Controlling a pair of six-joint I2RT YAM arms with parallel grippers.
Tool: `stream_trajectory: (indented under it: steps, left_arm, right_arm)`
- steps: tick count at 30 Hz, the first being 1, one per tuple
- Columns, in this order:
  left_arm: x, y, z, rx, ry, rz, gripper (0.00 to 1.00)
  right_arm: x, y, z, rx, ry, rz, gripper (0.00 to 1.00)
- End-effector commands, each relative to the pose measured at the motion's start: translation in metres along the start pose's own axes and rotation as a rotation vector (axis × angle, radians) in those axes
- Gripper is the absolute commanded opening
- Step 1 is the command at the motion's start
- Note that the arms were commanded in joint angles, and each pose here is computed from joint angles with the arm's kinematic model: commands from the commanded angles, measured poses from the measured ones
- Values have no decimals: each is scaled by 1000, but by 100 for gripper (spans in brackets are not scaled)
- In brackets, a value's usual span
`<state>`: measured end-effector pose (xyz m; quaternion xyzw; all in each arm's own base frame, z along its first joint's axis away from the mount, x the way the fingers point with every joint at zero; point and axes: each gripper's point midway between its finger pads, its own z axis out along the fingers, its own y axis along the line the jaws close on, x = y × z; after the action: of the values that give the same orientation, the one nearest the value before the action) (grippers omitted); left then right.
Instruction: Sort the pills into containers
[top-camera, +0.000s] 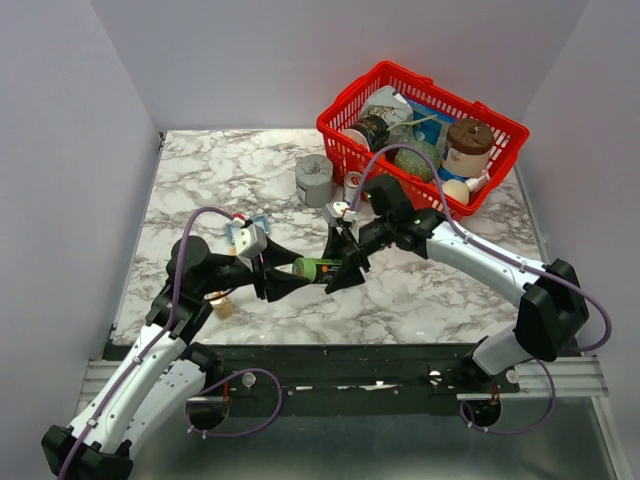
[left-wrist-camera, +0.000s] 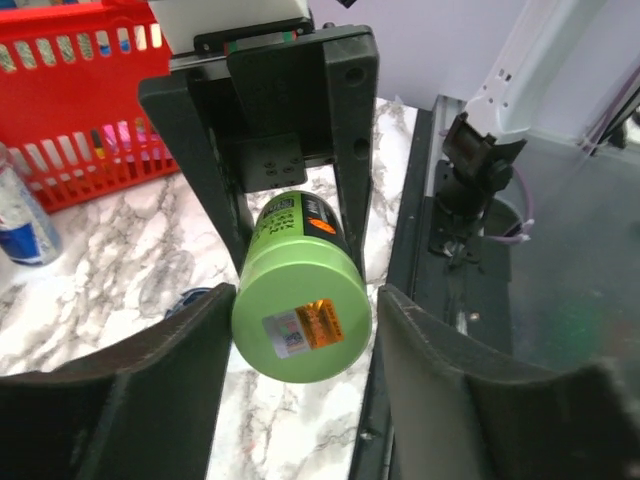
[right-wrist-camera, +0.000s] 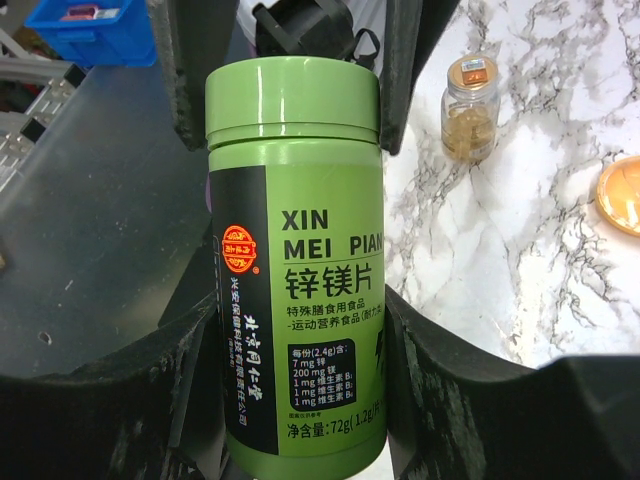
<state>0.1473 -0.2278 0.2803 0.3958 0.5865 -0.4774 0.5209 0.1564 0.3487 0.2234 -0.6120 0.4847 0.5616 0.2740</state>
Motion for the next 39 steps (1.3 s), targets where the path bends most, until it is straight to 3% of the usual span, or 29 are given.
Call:
stream_trajectory:
  steps: [1, 2, 3, 4, 5, 9, 12, 13, 15, 18, 20, 21, 22, 23, 25, 26, 27, 34, 37, 38, 39]
  left_arm:
    - [-11, -3, 5, 26, -15, -23, 48]
    - [-10, 0, 6, 10, -8, -36, 24]
    - [-10, 3, 5, -15, 4, -64, 9]
    - [-9, 7, 4, -52, 17, -99, 0]
    - [-7, 13, 3, -99, 26, -136, 0]
    - [-6, 48, -9, -430, 5, -501, 0]
    - [-1, 59, -14, -612, -63, -939, 0]
    - [-4, 61, -12, -654, -132, -1160, 0]
    - [15, 62, -11, -730, -110, -1382, 0]
    - [13, 68, -10, -776, -145, -1490, 0]
    - [3, 71, -5, -748, -159, -1457, 0]
    - [-5, 72, -1, -728, -153, -1436, 8]
    - [-9, 73, 1, -716, -142, -1400, 19]
    - [-13, 69, 5, -678, -119, -1376, 43]
    - [-22, 66, 9, -613, -115, -1285, 70]
    - [-25, 63, 9, -587, -115, -1253, 89]
    - [-30, 58, 7, -554, -126, -1209, 96]
    - [-31, 38, -19, -490, -67, -771, 99]
    - [-27, 19, -38, -394, 76, -301, 99]
    - [-23, 19, -46, -356, 127, -40, 99]
    - [-22, 11, -54, -337, 119, 62, 99]
  right_arm:
    - [-15, 2, 2, -30, -22, -47, 13]
    - [-14, 2, 3, -28, -20, -47, 13]
    - [-14, 1, 2, -22, -18, -48, 13]
    - [-14, -2, 1, -1, -10, -51, 13]
    - [-13, -5, 1, 14, -4, -54, 13]
    - [-12, -24, -3, 148, 18, -65, 12]
    - [-12, -50, -13, 315, 40, -59, 11]
    - [-11, -62, -19, 391, 55, -56, 11]
    - [-9, -70, -22, 447, 61, -48, 11]
    - [-8, -76, -25, 479, 67, -47, 11]
    - [-8, -72, -24, 464, 60, -53, 11]
    - [-8, -71, -23, 459, 59, -54, 11]
    - [-8, -71, -23, 455, 57, -53, 11]
    - [-9, -70, -23, 451, 55, -55, 11]
    - [-8, -69, -22, 441, 53, -51, 11]
    - [-8, -67, -21, 428, 49, -46, 11]
    - [-9, -66, -20, 421, 47, -43, 11]
    - [-12, -55, -15, 348, 22, -36, 11]
    - [-14, -39, -11, 241, 2, -62, 11]
    - [-17, -25, -7, 161, -9, -80, 12]
    - [-13, -18, -7, 123, -5, -92, 12]
